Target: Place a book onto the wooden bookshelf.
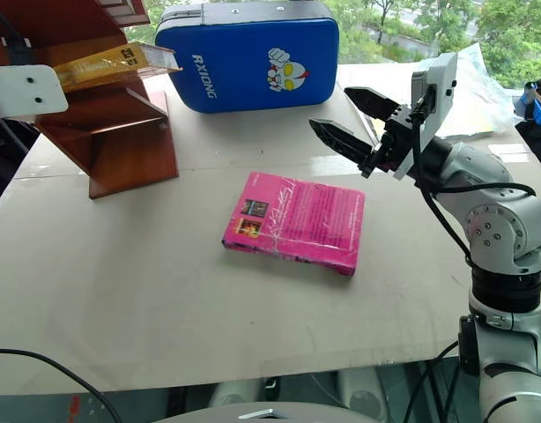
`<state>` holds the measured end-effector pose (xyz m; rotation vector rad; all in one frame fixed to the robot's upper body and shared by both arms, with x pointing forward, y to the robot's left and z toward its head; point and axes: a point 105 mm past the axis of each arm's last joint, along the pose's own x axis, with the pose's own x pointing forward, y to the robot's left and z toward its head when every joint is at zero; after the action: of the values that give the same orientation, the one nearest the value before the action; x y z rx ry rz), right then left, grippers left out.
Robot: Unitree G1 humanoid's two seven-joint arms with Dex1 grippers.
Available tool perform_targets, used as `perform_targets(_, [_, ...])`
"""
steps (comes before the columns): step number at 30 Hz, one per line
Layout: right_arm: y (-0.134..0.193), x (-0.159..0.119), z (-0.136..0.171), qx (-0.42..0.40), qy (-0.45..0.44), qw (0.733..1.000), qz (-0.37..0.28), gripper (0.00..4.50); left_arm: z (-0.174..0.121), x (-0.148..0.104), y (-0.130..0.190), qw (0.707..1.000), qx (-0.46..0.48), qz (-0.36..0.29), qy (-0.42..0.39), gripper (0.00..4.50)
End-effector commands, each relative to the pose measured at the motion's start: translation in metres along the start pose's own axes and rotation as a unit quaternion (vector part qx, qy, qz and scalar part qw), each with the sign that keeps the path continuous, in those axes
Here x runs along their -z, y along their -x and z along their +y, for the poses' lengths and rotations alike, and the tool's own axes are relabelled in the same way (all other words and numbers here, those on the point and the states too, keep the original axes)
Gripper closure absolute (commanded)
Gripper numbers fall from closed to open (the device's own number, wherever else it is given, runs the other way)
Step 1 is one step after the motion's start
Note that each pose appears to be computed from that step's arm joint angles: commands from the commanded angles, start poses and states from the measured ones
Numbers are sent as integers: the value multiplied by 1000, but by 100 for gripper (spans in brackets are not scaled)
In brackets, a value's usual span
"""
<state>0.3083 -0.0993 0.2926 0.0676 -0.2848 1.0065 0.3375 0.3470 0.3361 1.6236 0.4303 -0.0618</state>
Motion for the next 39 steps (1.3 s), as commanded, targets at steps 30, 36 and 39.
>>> perform_targets(30, [0,-6,8,-17,23,1000,3,0,8,-40,74,947,85,-193,242,3])
perform_targets(36, [1,-8,7,-16,27,1000,3,0,26,-42,74,940,36,-218,258,3])
perform_targets(39, [2,-9,6,-12,30,999,3,0,21,-74,79,905,78,-299,293,3])
